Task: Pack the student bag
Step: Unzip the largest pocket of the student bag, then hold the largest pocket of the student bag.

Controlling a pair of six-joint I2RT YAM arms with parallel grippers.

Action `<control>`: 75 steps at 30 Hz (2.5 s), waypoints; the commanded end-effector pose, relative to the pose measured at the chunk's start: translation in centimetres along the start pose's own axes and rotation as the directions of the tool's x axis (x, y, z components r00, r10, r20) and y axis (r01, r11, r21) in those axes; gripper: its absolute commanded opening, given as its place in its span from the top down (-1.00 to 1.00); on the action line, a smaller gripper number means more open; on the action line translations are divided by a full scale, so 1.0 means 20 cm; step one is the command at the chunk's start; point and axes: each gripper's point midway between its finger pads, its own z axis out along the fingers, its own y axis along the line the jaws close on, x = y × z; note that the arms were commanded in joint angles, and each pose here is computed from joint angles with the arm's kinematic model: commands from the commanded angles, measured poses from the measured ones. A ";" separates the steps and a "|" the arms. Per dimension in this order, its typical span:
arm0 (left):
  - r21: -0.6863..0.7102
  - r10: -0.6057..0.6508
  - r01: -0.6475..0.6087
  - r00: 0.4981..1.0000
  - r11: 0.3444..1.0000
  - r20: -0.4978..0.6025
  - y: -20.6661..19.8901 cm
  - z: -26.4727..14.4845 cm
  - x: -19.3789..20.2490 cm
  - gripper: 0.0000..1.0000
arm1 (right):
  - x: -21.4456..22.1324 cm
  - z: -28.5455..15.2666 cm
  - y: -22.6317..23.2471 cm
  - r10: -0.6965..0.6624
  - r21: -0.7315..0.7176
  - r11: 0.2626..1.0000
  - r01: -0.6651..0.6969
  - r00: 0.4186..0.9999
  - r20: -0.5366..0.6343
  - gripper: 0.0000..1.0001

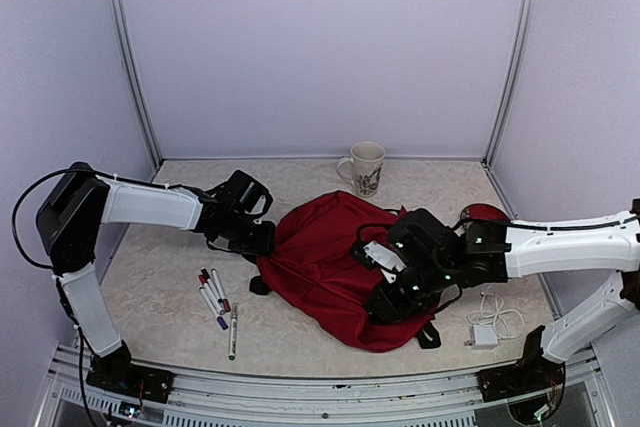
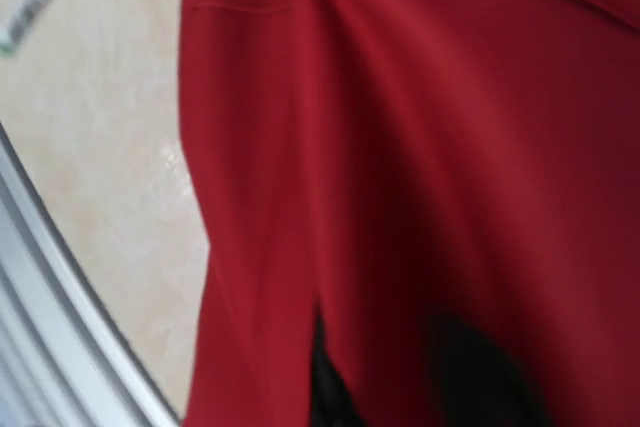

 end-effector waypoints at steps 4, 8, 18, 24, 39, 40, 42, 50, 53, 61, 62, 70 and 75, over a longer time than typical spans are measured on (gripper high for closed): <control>-0.130 0.001 0.003 0.999 0.992 0.032 0.18 0.03 -0.08 1.00 | 0.14 -0.22 -0.16 0.211 0.033 0.977 -0.212 0.977 0.024 1.00; -0.092 0.016 -0.013 0.999 0.996 0.034 0.14 0.02 -0.10 0.94 | 0.02 -0.29 -0.15 0.191 0.006 0.981 -0.192 0.977 0.097 1.00; -0.099 0.246 -0.225 0.876 0.969 0.414 -0.24 -0.56 -0.40 -0.98 | -0.38 -0.31 0.07 0.047 -0.181 0.983 -0.006 0.974 0.222 1.00; -0.011 0.384 -0.516 0.622 0.856 0.683 -0.68 -1.06 -0.25 -0.92 | -0.45 -0.29 0.02 0.082 -0.196 0.980 -0.035 0.968 0.236 1.00; -0.076 0.774 -0.908 0.305 0.412 0.554 -1.08 -0.63 0.36 -0.26 | -0.59 -0.37 -0.03 0.144 -0.198 0.977 -0.083 0.938 0.314 1.00; -0.064 0.778 -0.915 0.300 0.398 0.552 -1.10 -0.60 0.36 -0.29 | -0.59 -0.37 -0.03 0.144 -0.199 0.976 -0.083 0.939 0.313 1.00; -0.028 0.783 -0.924 0.307 0.382 0.541 -1.13 -0.53 0.36 -0.29 | -0.59 -0.37 -0.03 0.146 -0.197 0.976 -0.087 0.940 0.310 1.00; -0.080 0.811 -0.886 0.379 0.457 0.445 -1.04 -0.33 0.30 1.00 | -0.59 -0.41 -0.12 0.214 -0.208 0.966 -0.151 0.920 0.329 1.00; -0.072 0.781 -0.854 0.433 0.515 0.451 -1.00 -0.35 0.25 1.00 | -0.58 -0.43 -0.20 0.237 -0.180 0.966 -0.186 0.912 0.334 1.00; -0.080 0.664 -0.737 0.550 0.671 0.506 -0.77 -0.51 0.14 1.00 | -0.54 -0.70 -0.58 0.316 -0.054 0.942 -0.330 0.829 0.461 1.00; -0.076 0.653 -0.732 0.550 0.677 0.521 -0.77 -0.55 0.14 1.00 | -0.54 -0.72 -0.61 0.307 -0.036 0.943 -0.330 0.828 0.470 1.00; -0.085 0.636 -0.723 0.538 0.685 0.554 -0.80 -0.67 0.13 1.00 | -0.64 -0.87 -0.71 0.262 -0.014 0.954 -0.299 0.810 0.524 1.00; -0.086 0.645 -0.727 0.541 0.681 0.539 -0.83 -0.62 0.16 1.00 | -0.61 -0.75 -0.61 0.275 -0.154 0.961 -0.229 0.845 0.458 1.00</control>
